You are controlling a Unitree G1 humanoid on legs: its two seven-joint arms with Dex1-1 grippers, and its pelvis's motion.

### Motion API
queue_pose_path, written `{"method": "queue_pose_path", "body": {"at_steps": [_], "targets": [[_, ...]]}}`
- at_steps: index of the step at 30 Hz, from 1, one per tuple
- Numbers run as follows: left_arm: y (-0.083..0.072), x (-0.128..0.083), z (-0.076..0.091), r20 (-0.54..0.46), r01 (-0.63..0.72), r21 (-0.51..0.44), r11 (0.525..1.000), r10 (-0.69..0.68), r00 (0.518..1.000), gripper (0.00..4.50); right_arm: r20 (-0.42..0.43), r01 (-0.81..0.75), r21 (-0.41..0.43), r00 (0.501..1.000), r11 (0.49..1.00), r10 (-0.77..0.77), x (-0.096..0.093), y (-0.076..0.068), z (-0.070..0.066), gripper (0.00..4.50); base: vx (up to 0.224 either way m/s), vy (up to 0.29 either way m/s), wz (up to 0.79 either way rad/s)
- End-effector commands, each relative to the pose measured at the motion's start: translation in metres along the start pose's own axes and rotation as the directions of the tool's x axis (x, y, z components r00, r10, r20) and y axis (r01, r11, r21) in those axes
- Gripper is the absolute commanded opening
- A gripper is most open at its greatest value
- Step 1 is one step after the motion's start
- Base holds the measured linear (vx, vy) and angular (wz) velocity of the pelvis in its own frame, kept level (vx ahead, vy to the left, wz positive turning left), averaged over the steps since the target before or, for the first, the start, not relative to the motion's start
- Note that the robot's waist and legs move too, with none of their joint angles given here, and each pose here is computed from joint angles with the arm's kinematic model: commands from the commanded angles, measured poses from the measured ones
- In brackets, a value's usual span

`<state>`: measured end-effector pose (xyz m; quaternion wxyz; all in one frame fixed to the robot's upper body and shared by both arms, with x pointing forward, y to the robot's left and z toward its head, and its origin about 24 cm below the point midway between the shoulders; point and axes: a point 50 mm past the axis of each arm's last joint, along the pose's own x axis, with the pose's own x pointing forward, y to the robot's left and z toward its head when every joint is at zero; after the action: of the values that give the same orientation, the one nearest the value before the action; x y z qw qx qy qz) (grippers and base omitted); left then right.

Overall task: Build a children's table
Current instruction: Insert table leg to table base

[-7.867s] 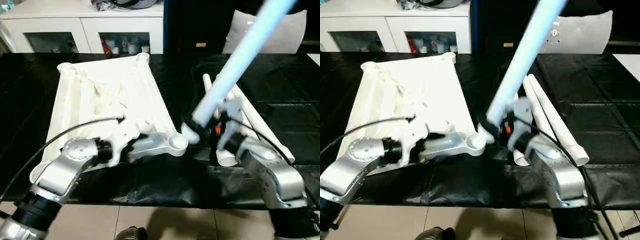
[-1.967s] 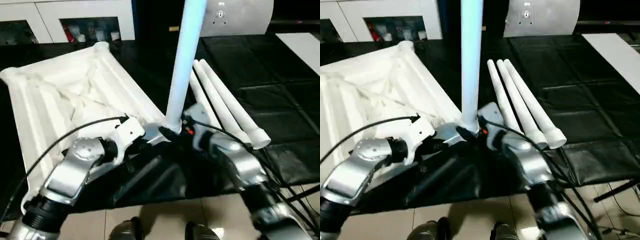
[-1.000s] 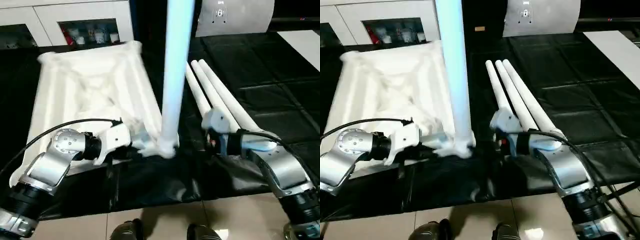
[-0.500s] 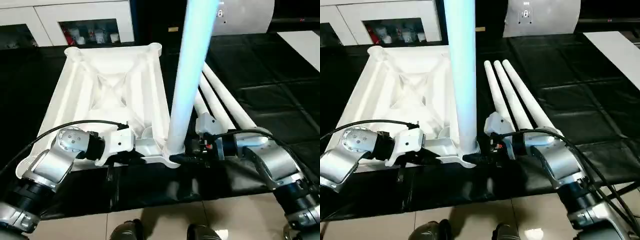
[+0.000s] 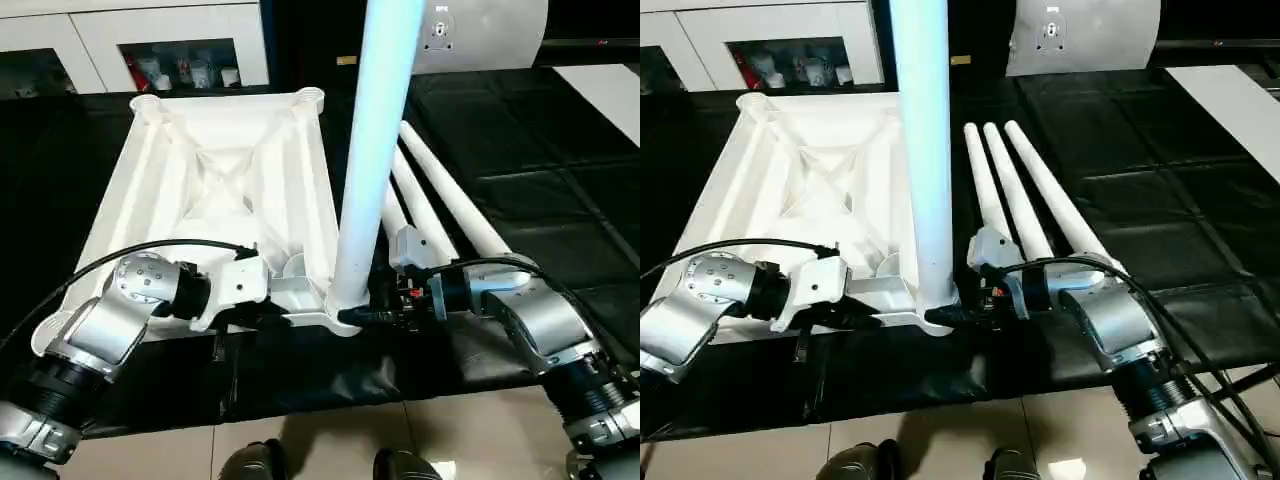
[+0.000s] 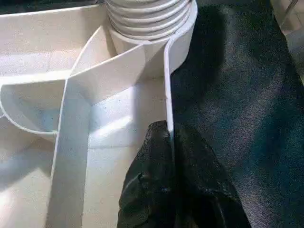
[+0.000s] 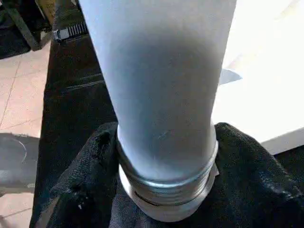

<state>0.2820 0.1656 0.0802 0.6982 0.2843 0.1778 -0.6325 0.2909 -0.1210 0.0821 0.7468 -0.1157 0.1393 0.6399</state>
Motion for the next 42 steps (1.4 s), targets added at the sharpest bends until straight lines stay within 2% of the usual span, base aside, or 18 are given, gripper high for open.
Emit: {"method": "queue_pose_path", "body": {"at_steps": [1, 6, 9, 10, 11, 12, 13, 14, 18, 20, 30, 33, 34, 38, 42], "targets": [[-0.005, 0.004, 0.004, 0.020, 0.030, 0.002, 1.000, -0.030, 0.999, 0.00, 0.023, -0.036, 0.023, 0.999, 0.999, 0.035, 0.011, 0.010, -0.002, 2.70, 0.000, 0.000, 0.00], [-0.005, 0.002, 0.007, 0.033, -0.131, -0.093, 0.987, 0.135, 0.990, 0.00, 0.055, 0.158, 0.141, 0.984, 0.977, -0.167, 0.034, 0.013, -0.010, 2.70, 0.000, 0.000, 0.00], [-0.007, 0.003, 0.019, 0.072, -0.278, -0.224, 0.934, 0.300, 0.951, 0.00, 0.074, 0.257, 0.274, 0.955, 0.927, -0.287, 0.057, 0.017, -0.013, 2.69, 0.000, 0.000, 0.00], [-0.007, 0.003, 0.019, 0.072, -0.280, -0.227, 0.933, 0.303, 0.950, 0.00, 0.075, 0.259, 0.277, 0.954, 0.925, -0.289, 0.058, 0.017, -0.013, 2.69, 0.000, 0.000, 0.00], [-0.010, 0.009, 0.026, 0.072, -0.341, -0.290, 0.894, 0.375, 0.924, 0.00, 0.083, 0.318, 0.349, 0.927, 0.882, -0.367, 0.073, 0.015, -0.010, 2.69, 0.000, 0.000, 0.00], [-0.010, 0.009, 0.026, 0.072, -0.341, -0.290, 0.894, 0.375, 0.924, 0.00, 0.083, 0.318, 0.349, 0.927, 0.882, -0.367, 0.073, 0.015, -0.010, 2.69, 0.000, 0.000, 0.00], [-0.013, 0.018, 0.033, 0.068, -0.383, -0.334, 0.861, 0.427, 0.902, 0.00, 0.071, 0.381, 0.410, 0.893, 0.829, -0.445, 0.086, 0.011, -0.006, 2.69, 0.000, 0.000, 0.00], [-0.013, 0.018, 0.033, 0.068, -0.383, -0.334, 0.861, 0.427, 0.902, 0.00, 0.071, 0.381, 0.410, 0.893, 0.829, -0.445, 0.086, 0.011, -0.006, 2.69, 0.000, 0.000, 0.00], [-0.007, 0.036, 0.047, 0.044, -0.482, -0.372, 0.793, 0.534, 0.844, 0.00, 0.024, 0.486, 0.449, 0.832, 0.750, -0.554, 0.102, 0.000, -0.003, 2.69, 0.000, 0.000, 0.00], [-0.005, 0.038, 0.050, 0.039, -0.498, -0.380, 0.779, 0.552, 0.833, 0.00, 0.015, 0.502, 0.455, 0.821, 0.735, -0.570, 0.104, -0.001, -0.002, 2.69, 0.000, 0.000, 0.00], [-0.002, 0.027, 0.037, -0.041, -0.560, -0.318, 0.765, 0.579, 0.814, 0.00, 0.050, 0.519, 0.418, 0.807, 0.746, -0.589, 0.103, -0.004, 0.001, 2.69, 0.000, 0.000, 0.00], [-0.002, 0.023, 0.028, -0.069, -0.571, -0.262, 0.778, 0.575, 0.815, 0.00, 0.191, 0.482, 0.411, 0.784, 0.774, -0.590, 0.096, -0.008, 0.020, 2.69, 0.000, 0.000, 0.00], [-0.001, 0.020, 0.023, -0.081, -0.574, -0.235, 0.784, 0.573, 0.816, 0.00, 0.282, 0.447, 0.394, 0.772, 0.803, -0.569, 0.088, -0.009, 0.033, 2.69, 0.000, 0.000, 0.00], [0.001, 0.011, 0.015, -0.075, -0.565, -0.209, 0.798, 0.563, 0.823, 0.00, 0.384, 0.390, 0.358, 0.767, 0.848, -0.515, 0.072, -0.009, 0.050, 2.69, 0.000, 0.000, 0.00], [0.002, 0.006, 0.011, -0.068, -0.540, -0.189, 0.820, 0.538, 0.840, 0.00, 0.419, 0.359, 0.321, 0.777, 0.877, -0.471, 0.062, -0.008, 0.056, 2.69, 0.000, 0.000, 0.00]]}}
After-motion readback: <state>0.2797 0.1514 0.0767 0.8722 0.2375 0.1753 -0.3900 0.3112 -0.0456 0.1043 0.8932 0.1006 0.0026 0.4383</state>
